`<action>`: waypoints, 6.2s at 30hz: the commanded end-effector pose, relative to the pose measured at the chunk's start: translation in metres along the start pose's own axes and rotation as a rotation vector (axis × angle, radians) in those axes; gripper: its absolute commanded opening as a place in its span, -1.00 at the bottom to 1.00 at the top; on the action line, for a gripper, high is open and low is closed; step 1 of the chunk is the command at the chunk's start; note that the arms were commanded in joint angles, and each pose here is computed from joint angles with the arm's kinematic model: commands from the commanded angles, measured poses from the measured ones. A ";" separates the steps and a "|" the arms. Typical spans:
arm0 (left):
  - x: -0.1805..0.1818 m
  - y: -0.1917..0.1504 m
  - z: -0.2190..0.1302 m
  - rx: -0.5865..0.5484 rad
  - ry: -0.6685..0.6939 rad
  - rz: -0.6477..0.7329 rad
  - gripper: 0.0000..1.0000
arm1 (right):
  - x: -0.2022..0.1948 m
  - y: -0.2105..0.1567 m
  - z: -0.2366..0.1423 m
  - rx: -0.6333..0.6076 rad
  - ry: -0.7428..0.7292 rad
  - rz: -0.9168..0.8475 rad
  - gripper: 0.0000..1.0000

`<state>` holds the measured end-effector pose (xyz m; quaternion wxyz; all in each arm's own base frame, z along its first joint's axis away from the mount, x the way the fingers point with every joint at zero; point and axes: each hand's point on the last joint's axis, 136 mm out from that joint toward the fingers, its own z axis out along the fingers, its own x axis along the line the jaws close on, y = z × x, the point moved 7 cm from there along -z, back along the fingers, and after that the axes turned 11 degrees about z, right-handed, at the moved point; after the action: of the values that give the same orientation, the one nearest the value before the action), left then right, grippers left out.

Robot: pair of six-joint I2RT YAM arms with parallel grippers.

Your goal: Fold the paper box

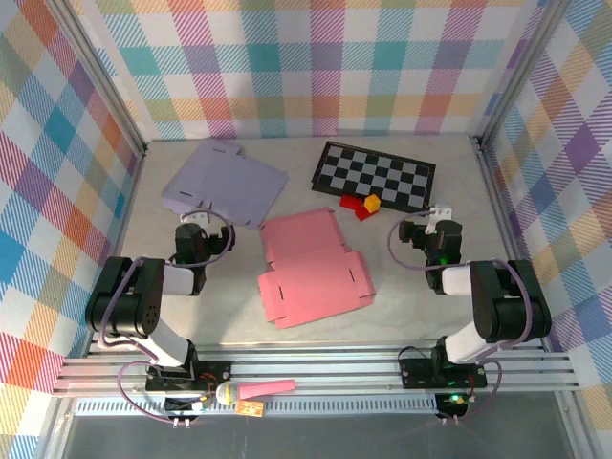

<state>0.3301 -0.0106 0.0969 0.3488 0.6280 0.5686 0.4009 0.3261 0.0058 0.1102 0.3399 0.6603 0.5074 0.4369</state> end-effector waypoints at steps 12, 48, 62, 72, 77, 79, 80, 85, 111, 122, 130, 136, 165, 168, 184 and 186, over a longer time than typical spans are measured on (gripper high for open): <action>-0.001 0.014 0.001 -0.049 0.002 0.013 1.00 | 0.005 0.008 0.003 -0.031 0.010 -0.013 0.97; -0.102 0.118 -0.101 0.637 -0.239 -0.577 0.22 | 0.097 0.084 -0.152 0.803 -0.035 0.836 0.52; -0.127 0.022 -0.104 0.925 -0.297 -0.424 -0.12 | 0.110 -0.033 -0.135 1.147 -0.031 0.990 0.34; -0.130 0.027 -0.075 0.958 -0.519 0.015 -0.10 | 0.126 -0.041 -0.115 1.220 -0.012 0.899 0.28; -0.139 0.025 -0.068 0.970 -0.629 0.086 -0.06 | 0.129 -0.045 -0.110 1.269 0.000 0.875 0.28; -0.141 0.021 -0.068 0.980 -0.657 0.106 -0.05 | 0.130 -0.045 -0.108 1.280 0.001 0.857 0.28; -0.140 0.019 -0.067 0.986 -0.659 0.122 -0.04 | 0.131 -0.045 -0.107 1.286 0.004 0.851 0.28; -0.142 0.012 -0.068 1.029 -0.723 0.169 -0.03 | 0.133 -0.045 -0.106 1.307 0.011 0.841 0.29; -0.151 -0.009 -0.067 1.102 -0.751 0.171 0.04 | 0.120 -0.085 -0.076 1.340 -0.125 0.826 0.19; -0.158 -0.007 -0.075 1.111 -0.788 0.165 -0.23 | 0.109 -0.085 -0.071 1.323 -0.175 0.842 0.12; -0.171 -0.008 -0.084 1.119 -0.856 0.141 -0.39 | 0.101 -0.079 -0.077 1.278 -0.213 0.838 0.08; -0.169 -0.017 -0.085 1.162 -0.806 0.194 -0.24 | 0.092 -0.079 -0.076 1.273 -0.233 0.846 0.06; -0.186 -0.025 -0.096 1.186 -0.937 0.135 -0.19 | 0.084 -0.077 -0.069 1.272 -0.227 0.874 0.05; -0.186 -0.027 -0.097 1.194 -0.943 0.128 -0.26 | 0.083 -0.077 -0.069 1.273 -0.229 0.876 0.05; -0.204 0.016 -0.099 1.104 -0.966 -0.084 -1.00 | 0.084 -0.038 -0.080 1.145 -0.231 0.866 0.11; -0.206 0.032 -0.101 1.077 -0.958 -0.146 -1.00 | 0.084 -0.019 -0.090 1.084 -0.228 0.862 0.20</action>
<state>0.2342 -0.2053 0.1093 0.1648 0.8046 0.4966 -0.2808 0.2436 0.0987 0.1140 -0.2207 0.9177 0.3089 0.1173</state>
